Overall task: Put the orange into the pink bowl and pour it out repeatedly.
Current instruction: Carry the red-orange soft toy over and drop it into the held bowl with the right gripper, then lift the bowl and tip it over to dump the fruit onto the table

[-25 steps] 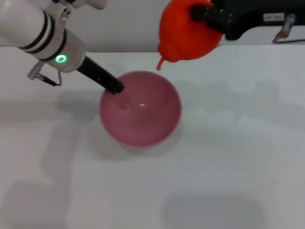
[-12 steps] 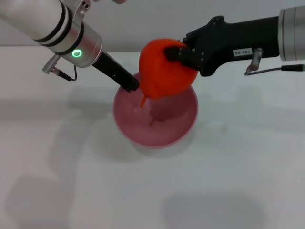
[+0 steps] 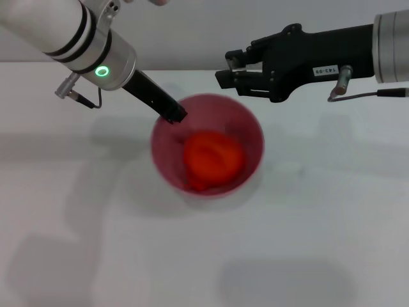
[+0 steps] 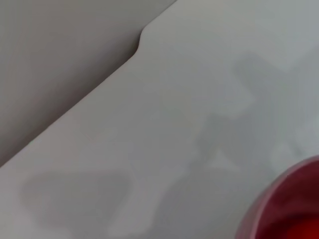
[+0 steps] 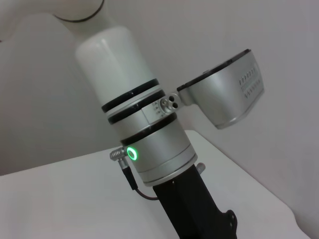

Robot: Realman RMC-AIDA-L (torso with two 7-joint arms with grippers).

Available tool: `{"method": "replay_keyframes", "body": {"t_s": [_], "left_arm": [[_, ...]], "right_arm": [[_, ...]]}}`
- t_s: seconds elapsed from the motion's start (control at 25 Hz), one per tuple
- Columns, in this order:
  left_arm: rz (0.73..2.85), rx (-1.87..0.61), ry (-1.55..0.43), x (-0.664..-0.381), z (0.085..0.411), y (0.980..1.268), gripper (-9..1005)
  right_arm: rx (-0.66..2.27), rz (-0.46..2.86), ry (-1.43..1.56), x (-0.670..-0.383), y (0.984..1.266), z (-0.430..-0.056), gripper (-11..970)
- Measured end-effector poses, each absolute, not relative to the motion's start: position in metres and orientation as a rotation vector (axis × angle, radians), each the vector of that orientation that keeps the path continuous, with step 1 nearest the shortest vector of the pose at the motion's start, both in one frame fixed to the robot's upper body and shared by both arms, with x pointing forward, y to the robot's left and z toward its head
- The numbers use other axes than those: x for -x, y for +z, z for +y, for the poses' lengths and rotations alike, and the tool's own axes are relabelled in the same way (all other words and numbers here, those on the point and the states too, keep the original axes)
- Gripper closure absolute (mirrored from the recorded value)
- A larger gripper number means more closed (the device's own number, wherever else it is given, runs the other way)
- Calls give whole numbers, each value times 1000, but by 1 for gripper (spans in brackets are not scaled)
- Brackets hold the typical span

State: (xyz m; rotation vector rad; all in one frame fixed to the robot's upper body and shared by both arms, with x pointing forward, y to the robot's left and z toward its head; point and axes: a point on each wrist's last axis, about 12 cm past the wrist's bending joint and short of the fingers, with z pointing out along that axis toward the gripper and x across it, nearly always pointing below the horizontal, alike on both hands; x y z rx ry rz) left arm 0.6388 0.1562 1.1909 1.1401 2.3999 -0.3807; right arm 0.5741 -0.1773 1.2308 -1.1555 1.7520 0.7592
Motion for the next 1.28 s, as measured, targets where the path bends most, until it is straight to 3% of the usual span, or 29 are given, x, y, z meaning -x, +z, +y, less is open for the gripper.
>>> {"method": "replay_keyframes", "body": {"t_s": [0.32, 0.48, 0.68, 0.84, 1.2, 1.24, 1.28], "left_arm": [[2388, -1149, -375, -639, 154, 1192, 951], [2359, -1153, -362, -640, 149, 1191, 951], [2299, -1182, -332, -640, 136, 1185, 951], [2246, -1194, -296, -641, 129, 1181, 951], [2071, -1195, -213, -638, 119, 1184, 951], [1941, -1193, -178, -627, 111, 1186, 952], [1941, -1193, -178, -627, 111, 1186, 952]], "right_arm": [[1103, 1746, 736, -576, 1230, -187, 513], [959, 1634, 719, -578, 1224, -209, 510], [740, 1280, 736, -565, 1193, -243, 507], [607, 1010, 572, -550, 1167, -265, 504], [221, 866, 277, -531, 1135, -315, 497], [192, 861, 263, -530, 1134, -319, 496], [172, 855, 253, -528, 1133, -322, 496]]}}
